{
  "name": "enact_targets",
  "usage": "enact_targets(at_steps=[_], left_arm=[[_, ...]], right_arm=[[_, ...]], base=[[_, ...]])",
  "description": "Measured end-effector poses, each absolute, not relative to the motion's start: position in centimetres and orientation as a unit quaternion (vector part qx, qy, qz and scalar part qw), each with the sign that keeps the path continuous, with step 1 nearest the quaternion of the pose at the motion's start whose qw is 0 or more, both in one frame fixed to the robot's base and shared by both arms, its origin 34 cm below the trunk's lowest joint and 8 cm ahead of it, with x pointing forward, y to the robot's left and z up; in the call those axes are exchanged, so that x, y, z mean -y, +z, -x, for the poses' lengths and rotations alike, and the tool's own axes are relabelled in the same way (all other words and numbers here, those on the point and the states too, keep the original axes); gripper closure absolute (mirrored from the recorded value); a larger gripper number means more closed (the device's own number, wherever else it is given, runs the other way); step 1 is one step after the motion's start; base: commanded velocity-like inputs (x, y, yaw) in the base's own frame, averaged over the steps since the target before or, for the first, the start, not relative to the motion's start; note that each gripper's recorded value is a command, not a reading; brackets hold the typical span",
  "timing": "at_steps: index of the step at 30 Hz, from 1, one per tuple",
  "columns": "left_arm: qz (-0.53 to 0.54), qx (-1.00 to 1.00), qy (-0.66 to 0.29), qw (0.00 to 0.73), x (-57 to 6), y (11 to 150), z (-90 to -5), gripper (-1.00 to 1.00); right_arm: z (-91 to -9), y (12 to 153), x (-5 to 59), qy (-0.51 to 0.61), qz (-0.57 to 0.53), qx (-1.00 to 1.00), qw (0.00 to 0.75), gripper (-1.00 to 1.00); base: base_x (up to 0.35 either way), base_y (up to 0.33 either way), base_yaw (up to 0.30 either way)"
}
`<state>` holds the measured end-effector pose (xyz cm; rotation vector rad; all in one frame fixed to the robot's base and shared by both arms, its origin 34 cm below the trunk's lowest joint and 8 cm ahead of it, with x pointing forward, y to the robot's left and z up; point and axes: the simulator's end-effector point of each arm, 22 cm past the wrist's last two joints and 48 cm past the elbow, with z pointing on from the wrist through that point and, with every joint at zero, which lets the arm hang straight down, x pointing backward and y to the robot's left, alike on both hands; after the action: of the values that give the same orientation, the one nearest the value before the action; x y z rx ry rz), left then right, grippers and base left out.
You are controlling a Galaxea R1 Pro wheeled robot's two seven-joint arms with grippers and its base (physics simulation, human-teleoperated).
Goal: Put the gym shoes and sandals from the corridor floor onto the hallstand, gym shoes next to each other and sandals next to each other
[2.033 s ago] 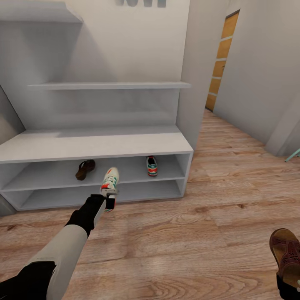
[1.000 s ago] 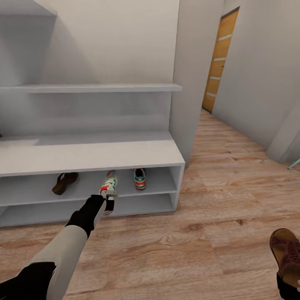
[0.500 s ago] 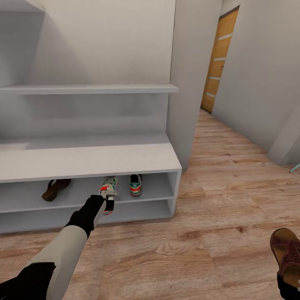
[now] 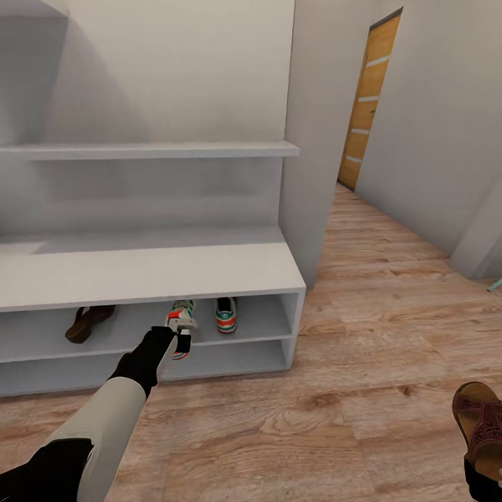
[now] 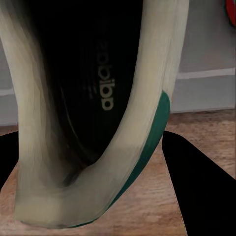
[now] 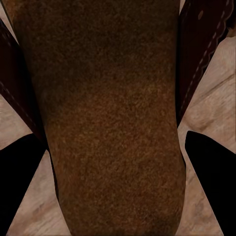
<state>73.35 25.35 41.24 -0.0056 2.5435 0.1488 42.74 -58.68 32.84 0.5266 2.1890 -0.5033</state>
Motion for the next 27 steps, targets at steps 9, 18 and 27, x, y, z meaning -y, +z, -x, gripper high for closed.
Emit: enact_targets(at_steps=[9, 18, 27], left_arm=[[0.002, -0.955, 0.057, 0.293, -25.38, 41.22, -73.35, 1.0], [-0.002, -0.954, 0.055, 0.294, -25.09, 41.28, -73.45, 1.0], [-0.011, -0.954, 0.057, 0.294, -24.85, 40.52, -73.29, 1.0]], right_arm=[[-42.75, 32.82, 58.67, -0.199, -0.209, -0.868, 0.405, 1.0], [-42.86, 32.85, 58.6, -0.199, -0.207, -0.868, 0.406, 1.0], [-42.67, 32.09, 58.52, -0.199, -0.207, -0.868, 0.405, 1.0]], base=[[0.225, -0.096, 0.0], [0.02, -0.01, 0.0], [0.0, 0.0, 0.0]])
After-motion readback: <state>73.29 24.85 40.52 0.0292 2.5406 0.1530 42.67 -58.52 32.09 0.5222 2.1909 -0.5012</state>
